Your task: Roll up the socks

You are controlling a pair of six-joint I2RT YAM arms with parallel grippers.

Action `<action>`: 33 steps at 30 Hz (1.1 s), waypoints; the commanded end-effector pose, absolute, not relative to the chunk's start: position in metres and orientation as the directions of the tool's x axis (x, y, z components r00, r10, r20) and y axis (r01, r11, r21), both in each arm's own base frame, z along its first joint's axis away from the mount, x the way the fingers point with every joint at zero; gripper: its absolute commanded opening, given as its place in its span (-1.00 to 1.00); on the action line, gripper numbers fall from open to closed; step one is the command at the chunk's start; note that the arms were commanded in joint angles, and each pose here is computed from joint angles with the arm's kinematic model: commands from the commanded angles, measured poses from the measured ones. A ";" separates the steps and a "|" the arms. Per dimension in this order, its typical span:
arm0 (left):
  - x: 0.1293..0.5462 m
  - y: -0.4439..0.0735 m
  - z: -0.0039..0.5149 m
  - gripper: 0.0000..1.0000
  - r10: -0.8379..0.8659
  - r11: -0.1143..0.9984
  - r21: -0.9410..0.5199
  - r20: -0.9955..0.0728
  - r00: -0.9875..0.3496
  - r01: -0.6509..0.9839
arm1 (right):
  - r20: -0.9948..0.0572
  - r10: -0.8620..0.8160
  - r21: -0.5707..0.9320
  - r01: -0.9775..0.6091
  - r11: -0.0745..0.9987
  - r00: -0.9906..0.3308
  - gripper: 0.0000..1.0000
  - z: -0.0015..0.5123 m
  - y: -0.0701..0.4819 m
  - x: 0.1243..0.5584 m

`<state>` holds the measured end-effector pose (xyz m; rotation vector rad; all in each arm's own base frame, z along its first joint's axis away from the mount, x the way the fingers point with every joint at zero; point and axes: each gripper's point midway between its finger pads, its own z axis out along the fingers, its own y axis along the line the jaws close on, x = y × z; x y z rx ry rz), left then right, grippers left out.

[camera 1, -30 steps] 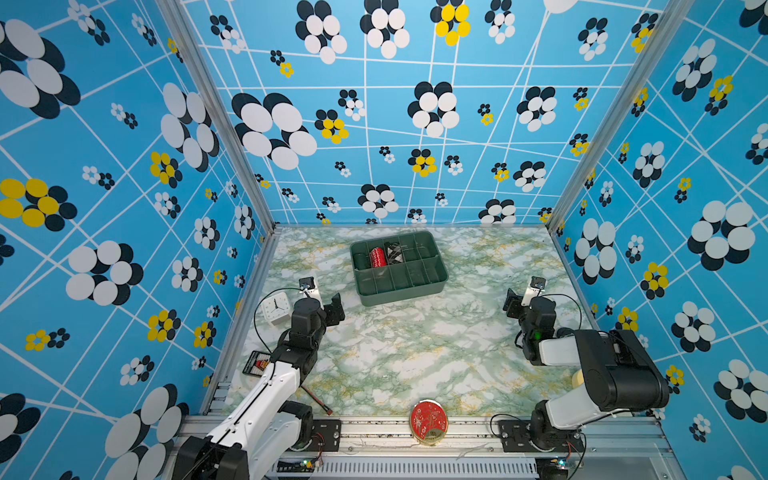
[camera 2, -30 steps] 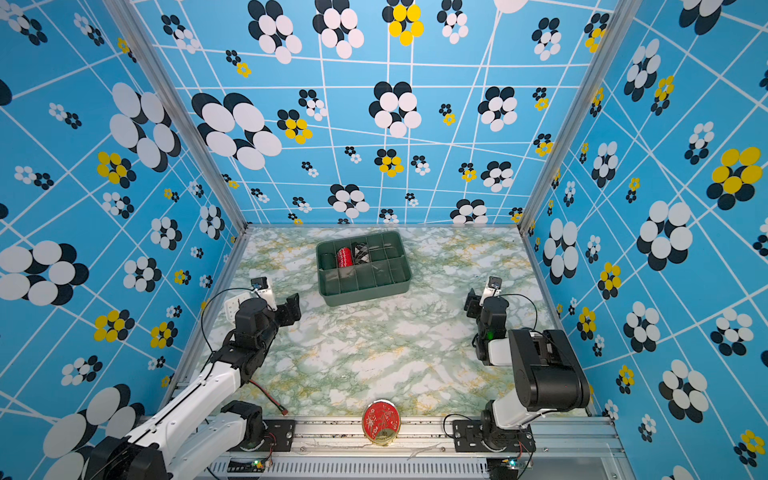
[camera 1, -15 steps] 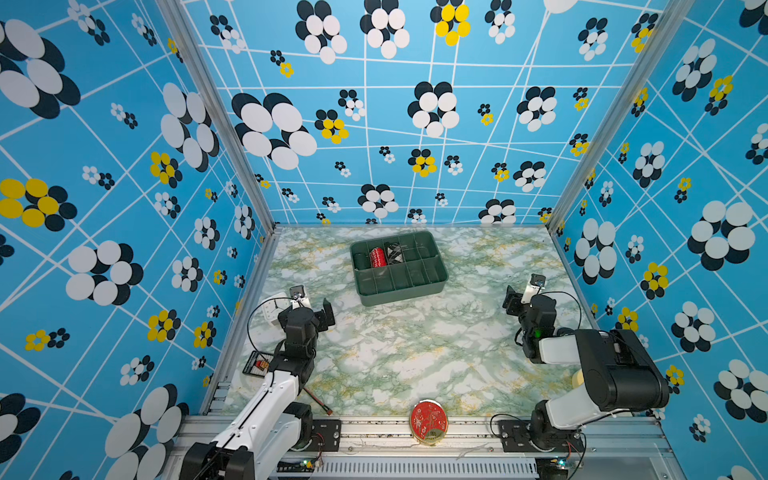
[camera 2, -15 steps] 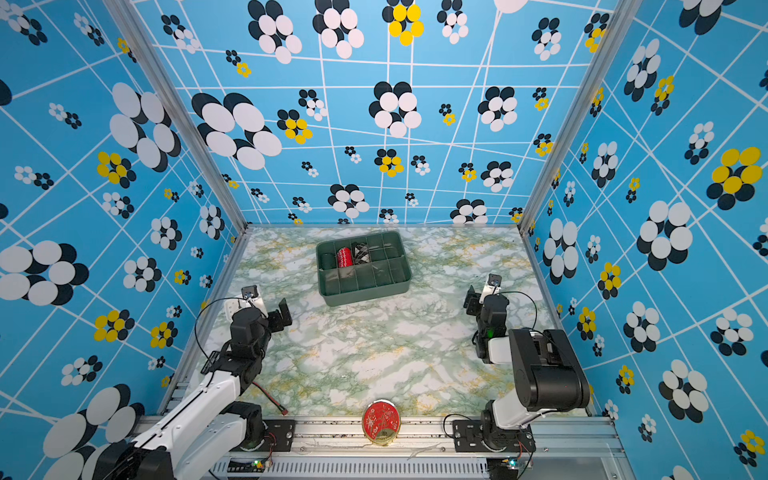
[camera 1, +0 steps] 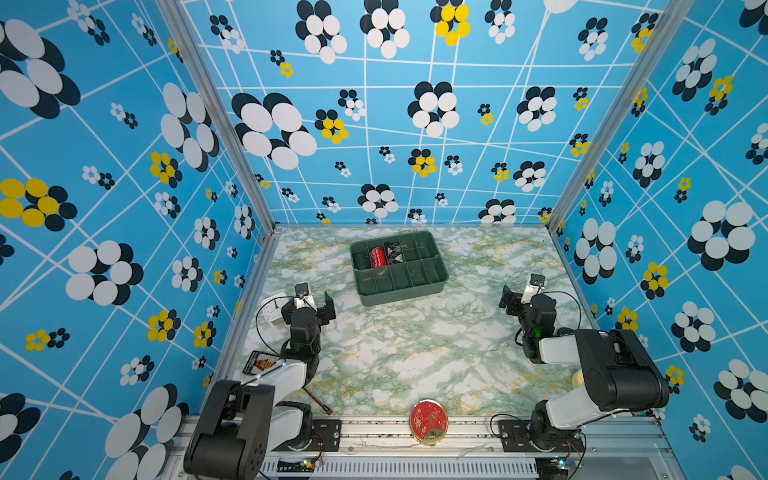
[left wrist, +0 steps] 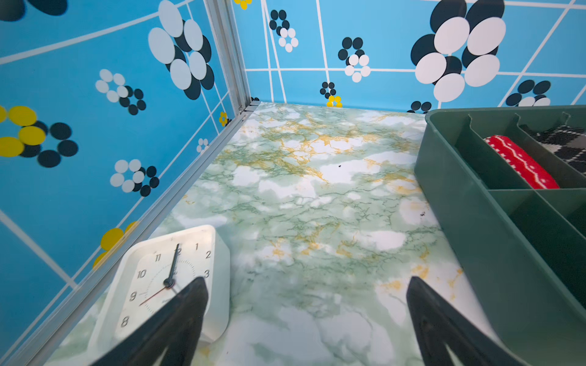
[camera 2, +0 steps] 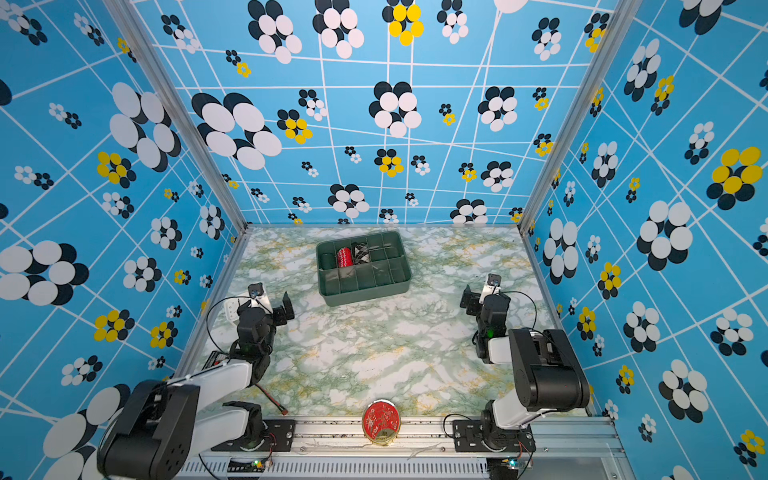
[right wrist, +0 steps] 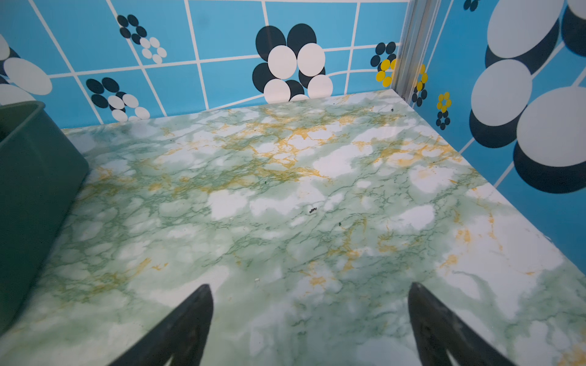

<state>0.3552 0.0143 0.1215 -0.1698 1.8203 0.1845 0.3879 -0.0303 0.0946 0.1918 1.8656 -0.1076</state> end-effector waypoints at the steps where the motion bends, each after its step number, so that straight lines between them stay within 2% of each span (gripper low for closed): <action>1: 0.373 0.013 0.119 0.98 0.014 0.979 0.059 -0.975 -0.222 -0.196 | -0.956 0.071 0.019 0.182 0.983 -0.284 0.99 0.097 -0.031 0.392; 5: 0.385 0.004 0.107 0.98 0.060 0.983 0.098 -0.971 -0.230 -0.155 | -0.956 0.071 0.019 0.182 0.983 -0.284 0.99 0.097 -0.031 0.392; 7: 0.392 0.003 0.099 0.98 0.032 0.989 0.074 -0.951 -0.306 -0.127 | -0.956 0.071 0.019 0.182 0.983 -0.283 0.98 0.097 -0.031 0.392; 10: 0.395 0.009 0.096 0.98 -0.009 0.993 0.030 -0.946 -0.323 -0.115 | -0.956 0.070 0.018 0.181 0.983 -0.285 0.99 0.097 -0.031 0.391; 16: 0.395 0.008 0.098 0.98 0.000 0.992 0.039 -0.949 -0.314 -0.118 | -0.955 0.067 0.017 0.172 0.985 -0.288 0.99 0.097 -0.029 0.392; 20: 0.395 0.008 0.098 0.98 0.000 0.992 0.039 -0.949 -0.315 -0.117 | -0.945 0.037 0.008 0.090 0.996 -0.325 0.99 0.094 -0.016 0.398; 33: 0.395 0.008 0.098 0.98 0.000 0.992 0.039 -0.949 -0.314 -0.116 | -0.945 0.037 0.008 0.088 0.996 -0.325 0.99 0.094 -0.016 0.398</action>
